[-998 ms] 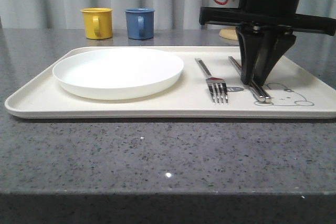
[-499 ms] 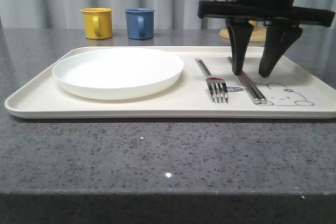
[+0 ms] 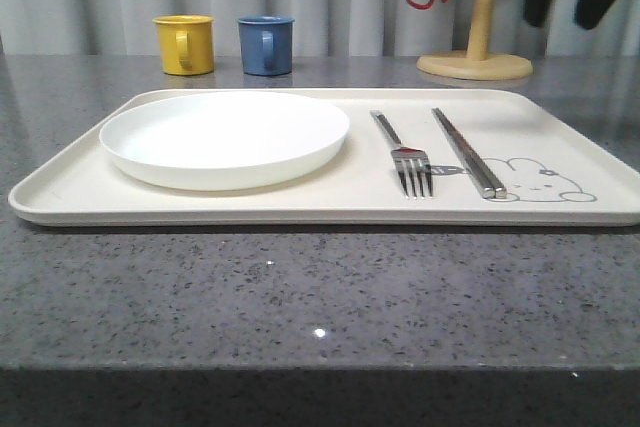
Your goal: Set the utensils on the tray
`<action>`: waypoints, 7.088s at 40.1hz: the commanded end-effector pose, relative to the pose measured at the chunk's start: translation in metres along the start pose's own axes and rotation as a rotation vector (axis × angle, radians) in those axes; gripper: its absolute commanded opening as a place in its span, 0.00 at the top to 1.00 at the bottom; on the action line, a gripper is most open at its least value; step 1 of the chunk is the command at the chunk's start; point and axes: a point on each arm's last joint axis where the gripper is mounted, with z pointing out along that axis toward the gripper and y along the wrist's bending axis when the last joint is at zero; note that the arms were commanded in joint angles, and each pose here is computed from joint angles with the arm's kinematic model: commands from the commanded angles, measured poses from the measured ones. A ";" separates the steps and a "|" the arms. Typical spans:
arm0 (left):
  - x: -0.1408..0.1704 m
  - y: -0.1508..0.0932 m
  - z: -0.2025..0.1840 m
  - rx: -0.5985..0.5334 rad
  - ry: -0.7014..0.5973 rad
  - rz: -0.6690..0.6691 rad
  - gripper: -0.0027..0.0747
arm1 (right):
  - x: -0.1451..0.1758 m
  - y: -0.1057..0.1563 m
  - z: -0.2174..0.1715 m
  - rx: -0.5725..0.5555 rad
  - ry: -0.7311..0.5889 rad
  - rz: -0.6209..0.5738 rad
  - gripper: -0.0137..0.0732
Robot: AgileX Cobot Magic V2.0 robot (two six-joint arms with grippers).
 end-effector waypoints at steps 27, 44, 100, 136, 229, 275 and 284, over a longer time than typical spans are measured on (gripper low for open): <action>-0.015 0.001 -0.002 -0.009 -0.089 -0.020 0.99 | -0.003 -0.144 -0.002 0.141 0.095 0.111 0.41; -0.015 0.001 -0.002 -0.009 -0.089 -0.020 0.99 | -0.011 -0.153 0.048 0.147 0.169 0.100 0.41; -0.015 0.001 -0.002 -0.009 -0.089 -0.020 0.99 | -0.007 -0.145 0.025 0.139 0.155 0.172 0.86; -0.015 0.001 -0.002 -0.009 -0.089 -0.020 0.99 | 0.018 0.036 -0.027 -0.068 0.050 0.003 0.86; -0.015 0.001 -0.002 -0.009 -0.089 -0.020 0.99 | 0.016 0.030 -0.080 -0.078 -0.156 -0.078 0.88; -0.015 0.001 -0.002 -0.009 -0.089 -0.020 0.99 | 0.306 -0.068 -0.086 -0.210 -1.081 -0.163 0.92; -0.015 0.001 -0.002 -0.009 -0.089 -0.020 0.99 | 0.306 -0.068 -0.086 -0.210 -1.081 -0.163 0.92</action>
